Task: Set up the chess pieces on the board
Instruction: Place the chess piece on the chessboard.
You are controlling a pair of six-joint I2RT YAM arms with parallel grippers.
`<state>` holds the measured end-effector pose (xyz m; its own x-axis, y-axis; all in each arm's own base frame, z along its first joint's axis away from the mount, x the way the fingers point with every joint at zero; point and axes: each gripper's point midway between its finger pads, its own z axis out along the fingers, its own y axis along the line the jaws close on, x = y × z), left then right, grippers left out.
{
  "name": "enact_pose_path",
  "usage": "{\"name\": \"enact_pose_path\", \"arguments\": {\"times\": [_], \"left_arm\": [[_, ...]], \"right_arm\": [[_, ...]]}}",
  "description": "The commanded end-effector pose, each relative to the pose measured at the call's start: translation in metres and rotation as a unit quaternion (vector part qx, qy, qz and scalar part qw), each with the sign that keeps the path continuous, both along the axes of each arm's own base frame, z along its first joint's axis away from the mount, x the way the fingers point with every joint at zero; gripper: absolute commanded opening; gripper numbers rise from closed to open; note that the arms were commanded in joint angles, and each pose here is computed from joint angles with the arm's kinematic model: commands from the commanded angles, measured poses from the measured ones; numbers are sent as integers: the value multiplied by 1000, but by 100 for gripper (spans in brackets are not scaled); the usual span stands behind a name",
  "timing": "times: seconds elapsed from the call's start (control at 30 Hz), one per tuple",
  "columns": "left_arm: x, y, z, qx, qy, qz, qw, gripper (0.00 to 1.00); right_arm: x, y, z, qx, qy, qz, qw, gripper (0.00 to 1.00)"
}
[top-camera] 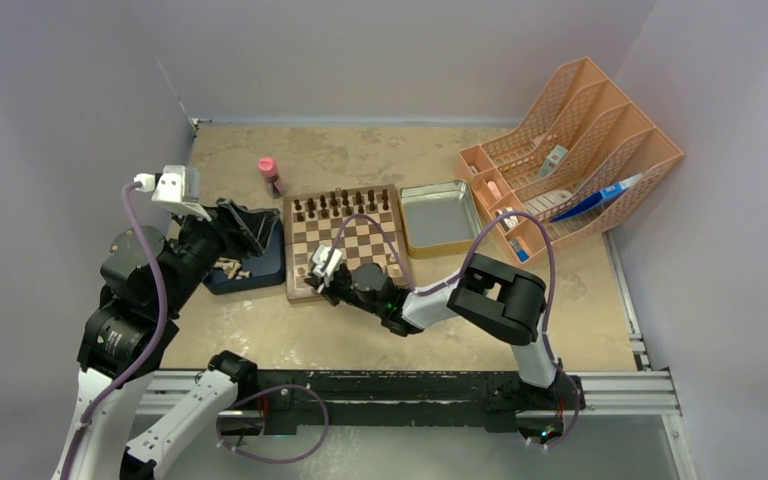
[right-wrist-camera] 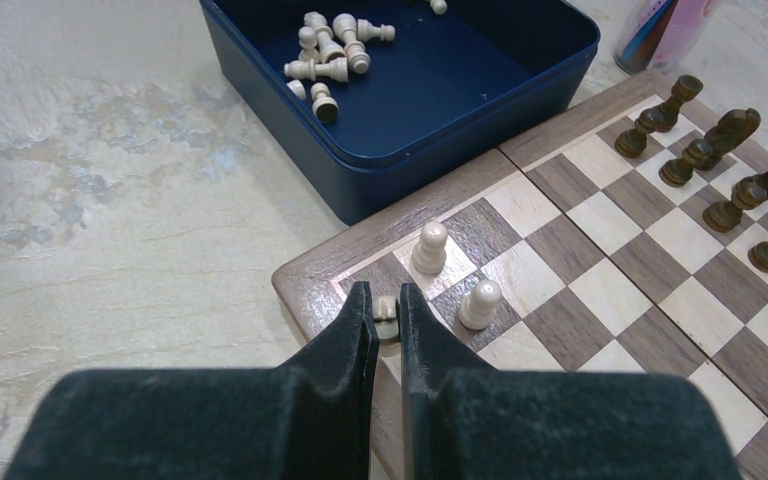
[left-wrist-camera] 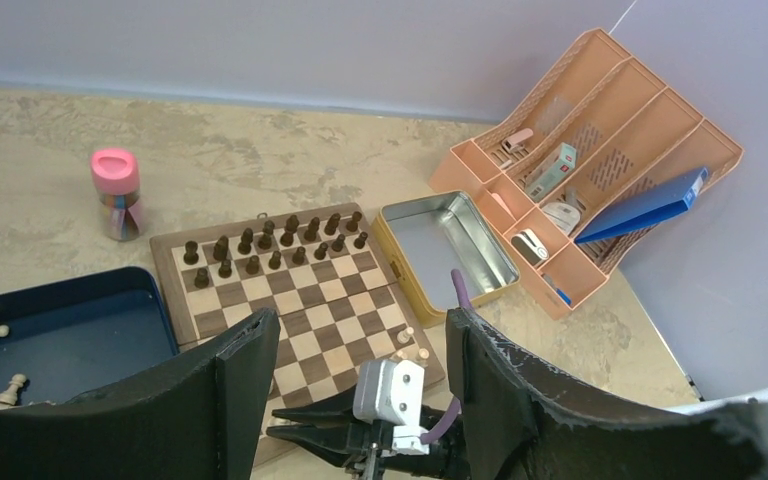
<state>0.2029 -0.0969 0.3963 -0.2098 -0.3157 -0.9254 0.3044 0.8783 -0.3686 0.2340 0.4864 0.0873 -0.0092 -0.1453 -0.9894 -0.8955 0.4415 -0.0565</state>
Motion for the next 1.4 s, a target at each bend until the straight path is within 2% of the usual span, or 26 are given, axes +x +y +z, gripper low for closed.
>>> {"name": "enact_pose_path", "arguments": {"times": [0.0,0.43,0.93,1.37], "left_arm": [[2,-7,11,-9,-15,-16,1000,62],[2,-7,10,-9,-19,-16,1000,62],[3,-8,6,-3,-17,-17,1000,61],[7,-15,5,0,-16,-32,999,62]], "right_arm": [[13,8,15,12,-14,-21,1000,6],[24,5,-5,-26,17,-62,998,7],[24,1,-12,-25,40,-79,996,12],[22,0,-8,-17,48,-79,996,25]]}}
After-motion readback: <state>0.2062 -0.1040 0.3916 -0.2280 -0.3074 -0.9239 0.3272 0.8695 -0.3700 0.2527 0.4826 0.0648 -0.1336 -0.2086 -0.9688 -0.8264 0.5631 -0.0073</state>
